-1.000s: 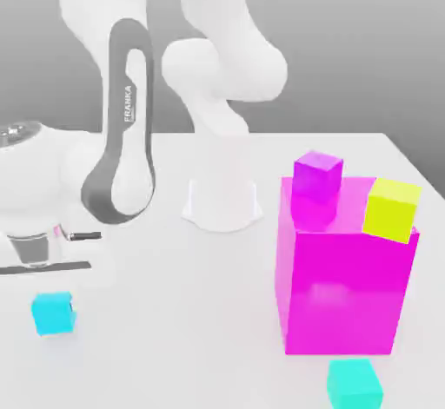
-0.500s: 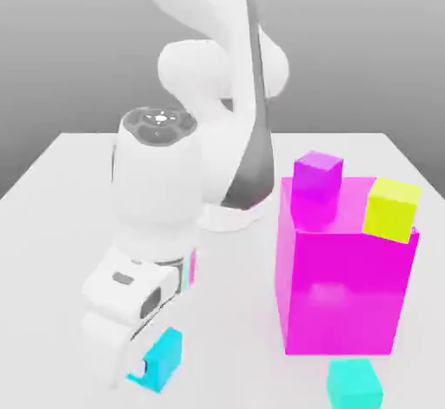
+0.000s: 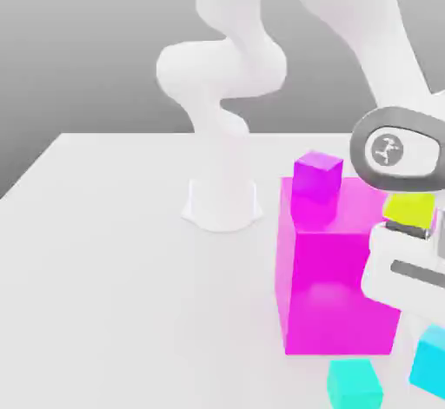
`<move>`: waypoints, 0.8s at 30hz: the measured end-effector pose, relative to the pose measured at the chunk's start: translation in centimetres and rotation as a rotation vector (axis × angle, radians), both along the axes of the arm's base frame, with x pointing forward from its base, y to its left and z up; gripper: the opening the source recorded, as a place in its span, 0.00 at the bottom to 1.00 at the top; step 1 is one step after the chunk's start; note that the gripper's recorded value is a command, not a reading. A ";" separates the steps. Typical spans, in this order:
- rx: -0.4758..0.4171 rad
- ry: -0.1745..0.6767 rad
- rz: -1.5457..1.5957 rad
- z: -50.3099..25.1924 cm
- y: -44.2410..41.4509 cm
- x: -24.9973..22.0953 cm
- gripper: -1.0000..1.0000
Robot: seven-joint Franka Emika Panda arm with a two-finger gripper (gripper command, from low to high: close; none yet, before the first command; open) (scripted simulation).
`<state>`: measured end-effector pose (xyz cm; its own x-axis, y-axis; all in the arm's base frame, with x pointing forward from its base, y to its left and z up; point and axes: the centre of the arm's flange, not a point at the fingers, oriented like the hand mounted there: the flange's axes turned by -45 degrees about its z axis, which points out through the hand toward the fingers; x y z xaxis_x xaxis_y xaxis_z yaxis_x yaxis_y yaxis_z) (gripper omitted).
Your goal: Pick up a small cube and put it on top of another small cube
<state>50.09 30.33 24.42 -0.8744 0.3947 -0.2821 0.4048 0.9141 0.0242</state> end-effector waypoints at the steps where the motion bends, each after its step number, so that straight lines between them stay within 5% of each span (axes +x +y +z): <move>1: -0.020 0.018 0.084 -0.4 1.4 -0.6 0.00; 8: -0.098 0.193 0.541 -2.5 4.4 -3.8 0.00; 24: 0.007 0.288 0.597 1.5 -12.1 -1.9 0.00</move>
